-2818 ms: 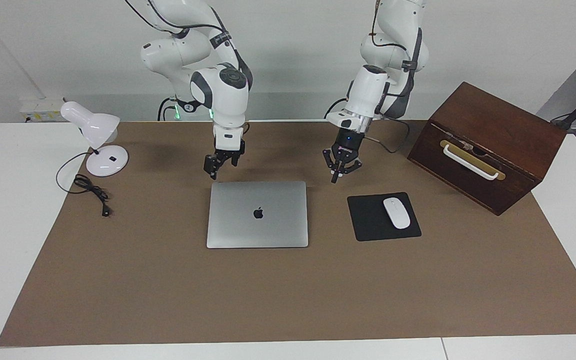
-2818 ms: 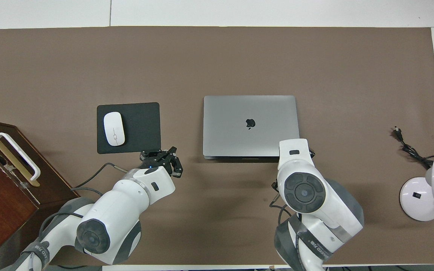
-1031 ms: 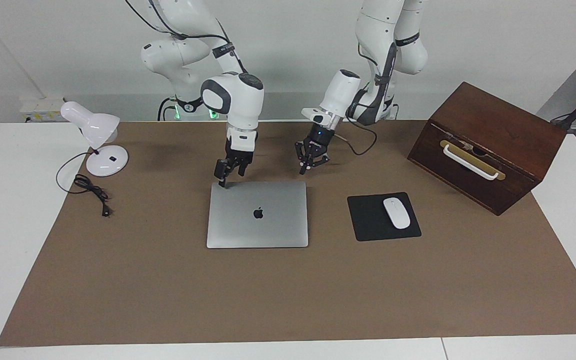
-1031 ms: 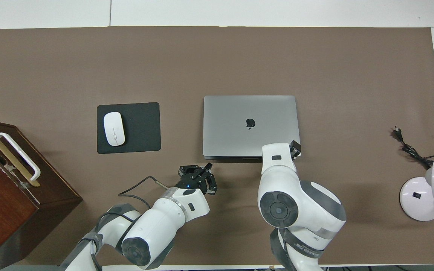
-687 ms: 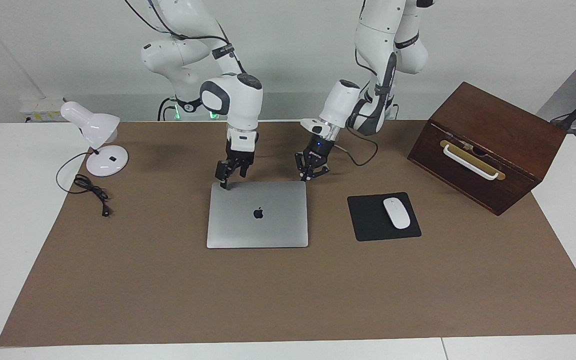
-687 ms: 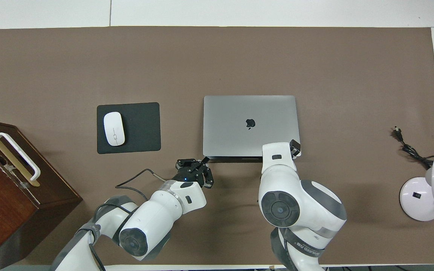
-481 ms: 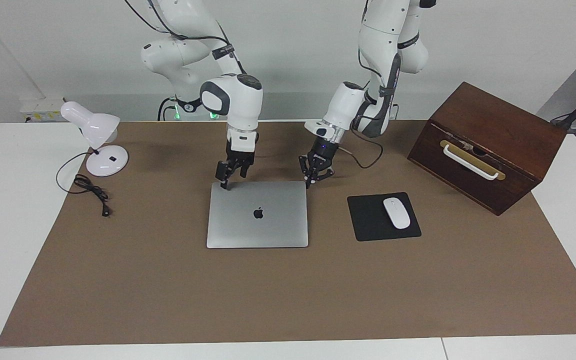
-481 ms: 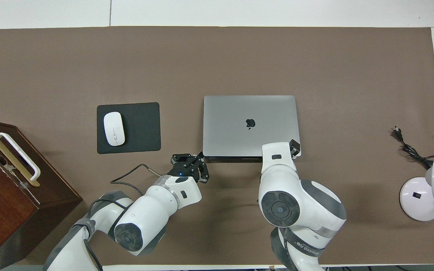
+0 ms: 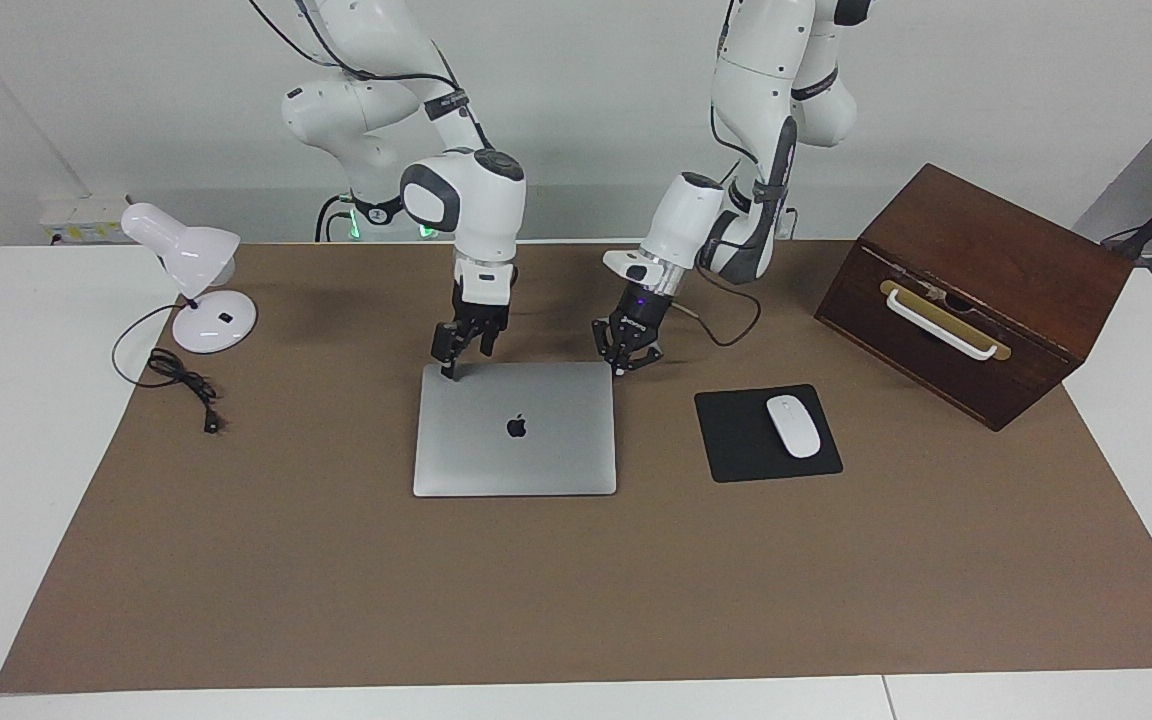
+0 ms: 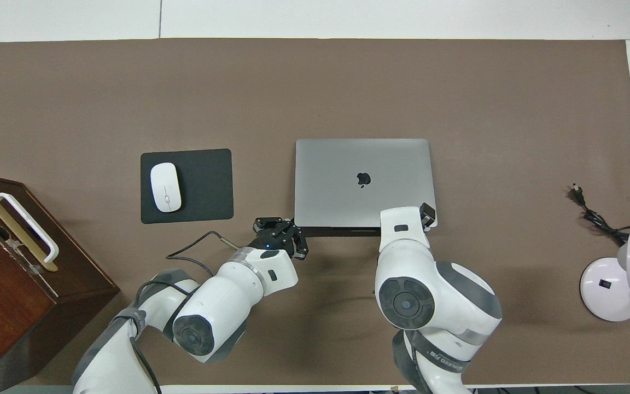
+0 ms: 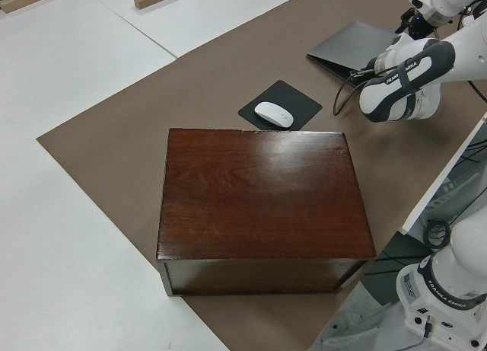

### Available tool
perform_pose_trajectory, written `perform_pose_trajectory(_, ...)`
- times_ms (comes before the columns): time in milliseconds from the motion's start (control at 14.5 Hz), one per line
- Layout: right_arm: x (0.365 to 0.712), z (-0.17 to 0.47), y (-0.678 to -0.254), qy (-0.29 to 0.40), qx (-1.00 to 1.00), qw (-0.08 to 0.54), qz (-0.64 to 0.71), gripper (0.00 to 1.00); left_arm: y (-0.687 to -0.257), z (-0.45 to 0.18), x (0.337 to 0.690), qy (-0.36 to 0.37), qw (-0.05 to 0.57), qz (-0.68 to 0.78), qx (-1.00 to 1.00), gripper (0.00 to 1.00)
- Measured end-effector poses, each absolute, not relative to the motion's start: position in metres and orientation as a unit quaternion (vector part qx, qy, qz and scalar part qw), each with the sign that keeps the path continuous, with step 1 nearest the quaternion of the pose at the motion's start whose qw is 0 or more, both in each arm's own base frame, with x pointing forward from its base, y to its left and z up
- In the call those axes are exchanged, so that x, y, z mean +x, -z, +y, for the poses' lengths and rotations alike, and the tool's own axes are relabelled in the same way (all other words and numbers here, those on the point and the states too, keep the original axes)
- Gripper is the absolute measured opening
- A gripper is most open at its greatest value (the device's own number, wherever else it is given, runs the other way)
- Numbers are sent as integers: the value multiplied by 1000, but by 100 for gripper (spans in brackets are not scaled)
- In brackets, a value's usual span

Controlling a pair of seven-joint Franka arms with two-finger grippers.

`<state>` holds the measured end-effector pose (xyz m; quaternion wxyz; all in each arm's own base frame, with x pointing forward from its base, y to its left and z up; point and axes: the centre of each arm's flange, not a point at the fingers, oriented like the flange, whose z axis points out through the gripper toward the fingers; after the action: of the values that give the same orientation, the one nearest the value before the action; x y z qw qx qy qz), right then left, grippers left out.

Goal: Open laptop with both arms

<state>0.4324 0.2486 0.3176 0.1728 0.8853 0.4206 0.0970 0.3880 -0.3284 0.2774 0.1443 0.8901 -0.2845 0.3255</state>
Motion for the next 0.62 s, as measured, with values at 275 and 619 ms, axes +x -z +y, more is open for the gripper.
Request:
perform_pose_trajectory(275, 432, 249, -318, -97, 885, 173, 421, 100, -278, -327, 390, -328, 141, -302, 884, 1)
perform_pose_trajectory(619, 432, 249, -317, -97, 885, 173, 421, 100, -279, -307, 412, -339, 121, -354, 863, 1)
